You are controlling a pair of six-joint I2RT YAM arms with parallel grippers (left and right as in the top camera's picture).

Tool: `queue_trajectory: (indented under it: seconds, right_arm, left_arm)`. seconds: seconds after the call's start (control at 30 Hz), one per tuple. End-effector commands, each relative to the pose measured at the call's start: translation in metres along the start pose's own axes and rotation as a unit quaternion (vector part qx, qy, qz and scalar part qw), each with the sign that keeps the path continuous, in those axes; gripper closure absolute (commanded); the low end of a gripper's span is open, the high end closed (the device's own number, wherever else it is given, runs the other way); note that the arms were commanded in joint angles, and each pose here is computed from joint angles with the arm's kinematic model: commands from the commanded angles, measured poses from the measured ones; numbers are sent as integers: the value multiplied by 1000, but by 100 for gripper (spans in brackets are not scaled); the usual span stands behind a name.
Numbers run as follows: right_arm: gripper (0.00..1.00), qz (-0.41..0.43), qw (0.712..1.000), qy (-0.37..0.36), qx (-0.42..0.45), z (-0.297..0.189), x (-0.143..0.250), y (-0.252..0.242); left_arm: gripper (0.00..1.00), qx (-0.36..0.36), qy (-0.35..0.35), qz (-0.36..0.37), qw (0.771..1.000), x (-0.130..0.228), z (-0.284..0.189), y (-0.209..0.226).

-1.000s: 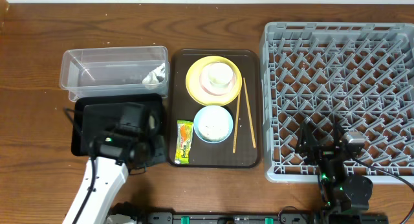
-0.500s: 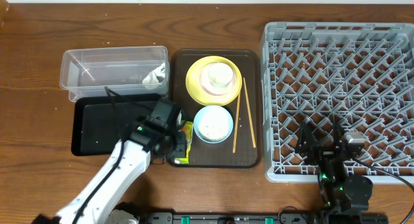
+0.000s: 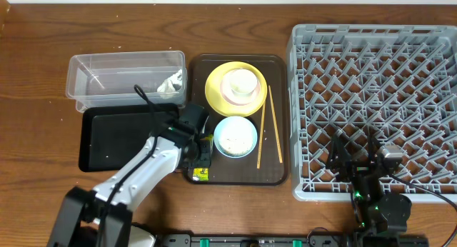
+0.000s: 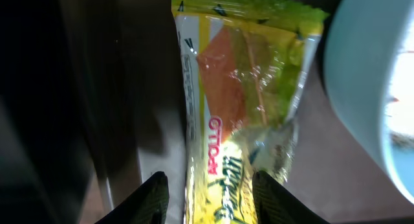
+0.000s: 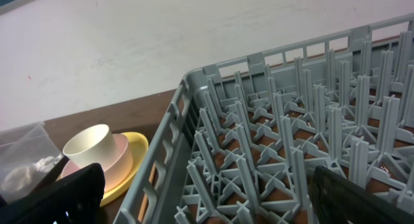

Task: Sort waste into correct bins and load items into the dishwasher rack
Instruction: 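Grasp the yellow Pandan snack wrapper with the left gripper, then drop the wrapper into the clear plastic bin with left gripper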

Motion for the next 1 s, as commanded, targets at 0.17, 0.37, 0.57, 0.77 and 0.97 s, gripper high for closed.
queue_trajectory:
  seconds: [0.17, 0.37, 0.57, 0.77, 0.97]
  right_arm:
    - [1, 5, 1000, 0, -2, 0, 1, 1]
    - [1, 5, 1000, 0, -2, 0, 1, 1]
    - [1, 5, 1000, 0, -2, 0, 1, 1]
    - [1, 5, 1000, 0, -2, 0, 1, 1]
    - [1, 5, 1000, 0, -2, 0, 1, 1]
  left_arm:
    - [69, -16, 7, 5, 1000, -2, 10, 3]
    - [91, -14, 3, 5, 1000, -4, 9, 2]
    - [94, 7, -35, 8, 999, -16, -14, -7]
    - [94, 37, -122, 9, 992, -34, -61, -14]
    - [94, 27, -228, -24, 973, -56, -113, 6]
Point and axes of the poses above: each gripper's point midway between its finger pads, its own z axis out along the fingers, its own y axis along the line the jaws close on, x = y × z, the point moved 2 cm from there along -z, back along the fingers, and after that the axes turned 4 degrees about -z, right-handed, at the moved point
